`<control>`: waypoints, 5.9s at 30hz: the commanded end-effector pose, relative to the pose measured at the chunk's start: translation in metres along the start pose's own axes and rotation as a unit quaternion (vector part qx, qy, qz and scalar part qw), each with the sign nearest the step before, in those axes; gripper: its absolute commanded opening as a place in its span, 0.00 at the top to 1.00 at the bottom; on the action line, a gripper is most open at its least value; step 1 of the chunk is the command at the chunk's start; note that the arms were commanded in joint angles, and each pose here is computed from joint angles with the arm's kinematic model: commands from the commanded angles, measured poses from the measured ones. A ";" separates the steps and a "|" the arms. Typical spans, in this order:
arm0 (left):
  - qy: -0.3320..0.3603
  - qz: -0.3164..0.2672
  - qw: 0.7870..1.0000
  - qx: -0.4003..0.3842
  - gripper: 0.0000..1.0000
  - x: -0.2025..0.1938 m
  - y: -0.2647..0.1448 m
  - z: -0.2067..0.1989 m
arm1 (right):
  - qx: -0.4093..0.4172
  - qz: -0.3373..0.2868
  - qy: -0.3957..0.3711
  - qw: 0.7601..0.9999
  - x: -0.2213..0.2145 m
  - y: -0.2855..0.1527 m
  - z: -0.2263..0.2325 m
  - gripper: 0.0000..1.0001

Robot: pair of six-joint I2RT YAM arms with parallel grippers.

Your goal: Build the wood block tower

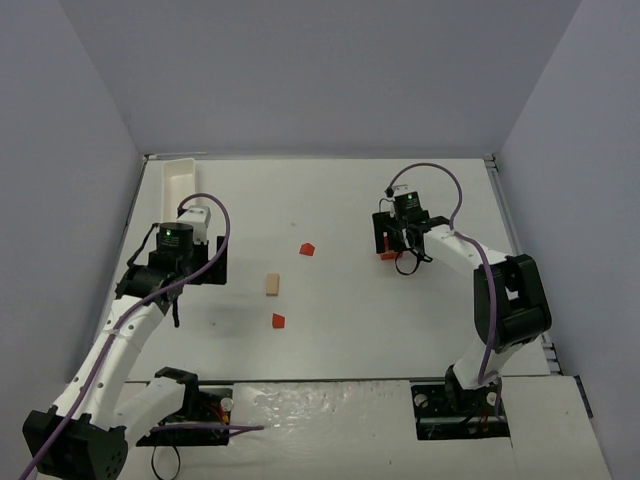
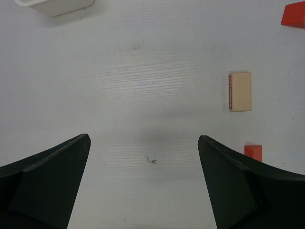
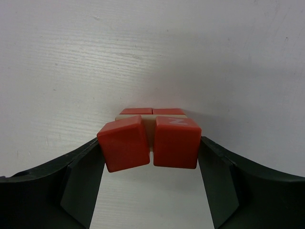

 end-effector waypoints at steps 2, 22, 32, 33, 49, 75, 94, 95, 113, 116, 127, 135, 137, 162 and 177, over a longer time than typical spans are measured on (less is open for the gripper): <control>0.001 -0.032 0.999 -0.010 0.05 0.014 -0.001 -0.002 | 0.001 -0.041 0.000 0.999 0.023 -0.007 -0.001 0.30; 0.002 -0.027 1.000 -0.012 0.05 0.013 0.001 -0.003 | 0.014 -0.041 -0.006 0.999 0.023 -0.006 0.000 0.38; 0.002 -0.028 1.000 -0.013 0.05 0.014 0.001 -0.003 | 0.014 -0.048 -0.006 0.999 0.025 -0.010 0.000 0.25; 0.002 -0.028 1.000 -0.013 0.05 0.014 0.001 -0.003 | 0.014 -0.052 -0.005 0.999 0.027 -0.012 0.000 0.23; 0.000 -0.039 0.999 -0.011 0.05 0.014 -0.004 -0.002 | 0.050 -0.180 -0.021 0.982 0.067 -0.097 0.013 0.16; -0.022 -0.120 0.992 0.036 0.05 0.015 -0.035 0.011 | 0.342 -0.091 -0.390 0.850 0.033 -0.025 0.245 0.00; -0.017 -0.107 0.994 0.030 0.05 0.015 -0.029 0.009 | 0.309 -0.069 -0.464 0.827 0.014 0.005 0.283 0.17; -0.017 -0.106 0.994 0.030 0.05 0.015 -0.029 0.009 | 0.305 -0.069 -0.465 0.828 0.014 0.006 0.283 0.18; -0.013 -0.100 0.995 0.023 0.05 0.015 -0.027 0.007 | 0.296 -0.069 -0.468 0.830 0.014 0.010 0.284 0.32; -0.014 -0.100 0.995 0.022 0.05 0.015 -0.027 0.007 | 0.296 -0.071 -0.468 0.829 0.016 0.009 0.284 0.41; -0.013 -0.099 0.995 0.019 0.05 0.015 -0.026 0.007 | 0.285 -0.094 -0.444 0.844 0.033 -0.010 0.273 0.83; -0.014 -0.099 0.995 0.018 0.05 0.015 -0.027 0.007 | 0.256 -0.103 -0.396 0.876 0.047 -0.020 0.264 0.52; -0.013 -0.099 0.995 0.018 0.05 0.015 -0.027 0.007 | 0.234 -0.100 -0.374 0.892 0.048 -0.018 0.263 0.51; -0.014 -0.104 0.994 0.018 0.05 0.014 -0.029 0.007 | 0.190 -0.058 -0.244 0.949 0.016 0.020 0.299 0.51; -0.014 -0.103 0.994 0.013 0.05 0.014 -0.029 0.007 | 0.139 -0.039 -0.317 0.937 -0.017 0.011 0.254 0.77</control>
Point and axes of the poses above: each gripper's point midway between its finger pads, its own y axis out along the fingers, its own z axis along the line the jaws close on, x = y × z, the point moved 10 cm from there along -y, back along the fingers, and after that the axes turned 4 degrees about -y, right-handed, at the moved point
